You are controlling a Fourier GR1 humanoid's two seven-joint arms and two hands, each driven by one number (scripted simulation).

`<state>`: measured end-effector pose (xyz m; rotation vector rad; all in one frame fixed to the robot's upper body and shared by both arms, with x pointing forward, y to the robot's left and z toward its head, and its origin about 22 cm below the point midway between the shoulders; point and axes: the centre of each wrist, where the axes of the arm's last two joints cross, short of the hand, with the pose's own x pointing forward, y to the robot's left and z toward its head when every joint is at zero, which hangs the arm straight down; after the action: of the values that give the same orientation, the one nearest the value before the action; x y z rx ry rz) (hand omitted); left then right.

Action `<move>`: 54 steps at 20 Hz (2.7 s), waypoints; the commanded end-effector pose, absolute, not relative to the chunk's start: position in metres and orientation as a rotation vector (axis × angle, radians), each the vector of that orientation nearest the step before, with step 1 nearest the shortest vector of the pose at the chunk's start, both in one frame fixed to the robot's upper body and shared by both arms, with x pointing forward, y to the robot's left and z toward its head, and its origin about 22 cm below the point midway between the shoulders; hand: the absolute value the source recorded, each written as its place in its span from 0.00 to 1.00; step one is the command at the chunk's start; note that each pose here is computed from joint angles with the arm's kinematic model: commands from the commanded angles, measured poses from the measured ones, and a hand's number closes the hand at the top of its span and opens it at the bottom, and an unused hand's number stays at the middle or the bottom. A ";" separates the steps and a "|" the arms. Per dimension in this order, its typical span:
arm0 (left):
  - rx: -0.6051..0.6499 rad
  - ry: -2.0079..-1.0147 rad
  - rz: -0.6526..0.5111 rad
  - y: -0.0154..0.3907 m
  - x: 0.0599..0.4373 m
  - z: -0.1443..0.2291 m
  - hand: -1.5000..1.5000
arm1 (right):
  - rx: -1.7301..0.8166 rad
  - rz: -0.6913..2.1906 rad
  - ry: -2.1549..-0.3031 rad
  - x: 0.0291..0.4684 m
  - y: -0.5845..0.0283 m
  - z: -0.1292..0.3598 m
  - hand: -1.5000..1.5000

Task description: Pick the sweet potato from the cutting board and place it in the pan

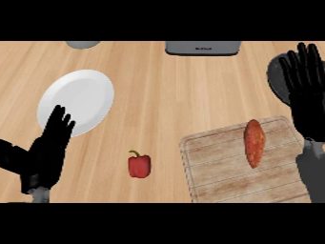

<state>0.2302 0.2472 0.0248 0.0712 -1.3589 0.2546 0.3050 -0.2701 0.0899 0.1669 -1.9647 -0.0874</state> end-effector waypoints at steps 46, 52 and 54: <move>0.199 -1.612 -0.032 0.273 0.307 0.054 0.50 | -0.121 1.214 -1.596 0.306 -0.352 0.214 0.00; 0.217 -1.621 -0.055 0.286 0.288 0.046 0.50 | -0.191 1.208 -1.472 0.308 -0.331 0.185 0.00; 0.198 -1.633 -0.051 0.277 0.299 0.058 0.50 | -0.219 1.192 -1.478 0.309 -0.315 0.178 0.00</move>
<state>0.2999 0.2747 0.0523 0.2050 -1.6213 -0.0477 0.3052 -0.3324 0.1897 -0.1886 -1.5041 1.2096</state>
